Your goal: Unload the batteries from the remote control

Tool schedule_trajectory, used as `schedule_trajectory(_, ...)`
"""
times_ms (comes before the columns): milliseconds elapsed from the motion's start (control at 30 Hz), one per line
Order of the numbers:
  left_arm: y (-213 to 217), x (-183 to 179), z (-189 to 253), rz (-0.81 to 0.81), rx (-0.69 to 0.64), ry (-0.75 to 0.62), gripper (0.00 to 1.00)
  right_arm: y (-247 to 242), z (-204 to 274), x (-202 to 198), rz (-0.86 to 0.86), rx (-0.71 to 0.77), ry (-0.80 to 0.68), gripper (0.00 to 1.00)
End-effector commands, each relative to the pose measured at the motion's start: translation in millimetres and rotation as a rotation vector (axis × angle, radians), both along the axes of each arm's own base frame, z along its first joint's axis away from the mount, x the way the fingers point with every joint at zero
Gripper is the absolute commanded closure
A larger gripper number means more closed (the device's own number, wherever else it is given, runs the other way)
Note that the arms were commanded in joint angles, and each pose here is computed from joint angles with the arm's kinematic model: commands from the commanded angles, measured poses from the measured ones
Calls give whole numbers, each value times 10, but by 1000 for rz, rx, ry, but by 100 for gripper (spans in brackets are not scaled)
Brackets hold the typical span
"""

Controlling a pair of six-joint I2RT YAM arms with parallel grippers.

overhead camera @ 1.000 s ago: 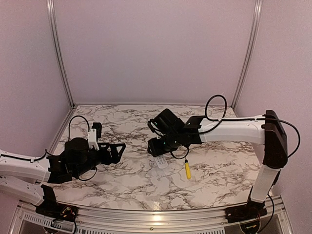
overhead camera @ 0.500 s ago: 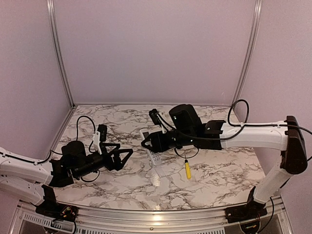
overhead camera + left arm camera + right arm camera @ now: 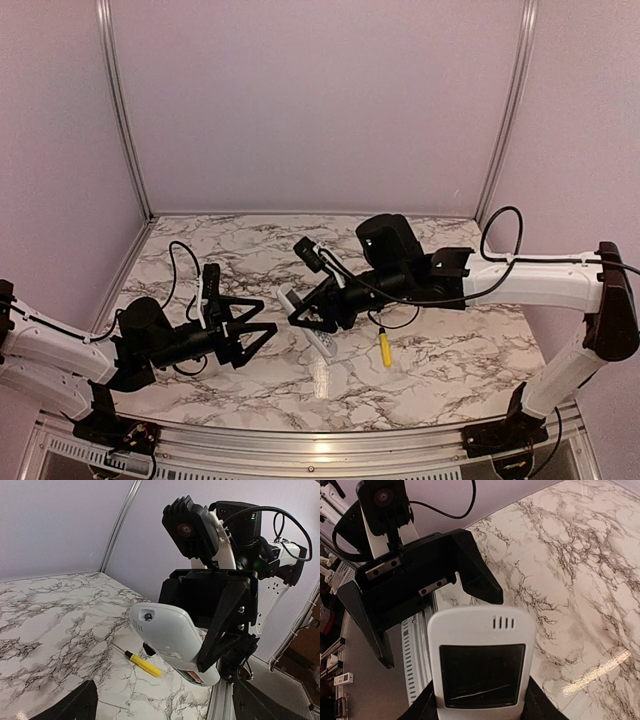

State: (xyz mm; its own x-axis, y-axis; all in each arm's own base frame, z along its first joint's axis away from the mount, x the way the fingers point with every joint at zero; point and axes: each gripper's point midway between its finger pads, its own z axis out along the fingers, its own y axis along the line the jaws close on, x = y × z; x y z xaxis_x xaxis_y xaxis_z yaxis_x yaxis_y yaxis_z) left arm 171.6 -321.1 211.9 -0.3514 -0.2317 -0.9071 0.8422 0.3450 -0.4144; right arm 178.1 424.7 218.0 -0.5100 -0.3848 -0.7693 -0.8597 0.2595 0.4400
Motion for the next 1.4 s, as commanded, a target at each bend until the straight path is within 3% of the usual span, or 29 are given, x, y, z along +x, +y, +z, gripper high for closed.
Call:
schedule_trajectory(0, -37, -229, 180, -118, -58, -81, 3, -12, -28, -233, 134, 12, -31, 75)
schedule_trajectory(433, -93, -372, 283, -214, -100, -76, 11, 105, -13, -581, 277, 32, -76, 74)
schedule_trajectory(567, -100, -414, 314, -239, -111, -80, 21, 170, -17, -699, 305, 18, -103, 73)
schedule_trajectory(767, -131, -462, 309, -274, -108, -82, 29, 188, 90, -660, 289, 36, -132, 73)
schedule_trajectory(1033, -189, -558, 308, -344, -108, -81, 29, 229, 182, -575, 258, 35, -166, 74)
schedule_trajectory(1200, -200, -591, 330, -362, -120, -78, 38, 228, 181, -579, 262, 36, -168, 74)
schedule_trajectory(1367, -191, -590, 349, -356, -131, -74, 36, 221, 158, -633, 288, 42, -157, 75)
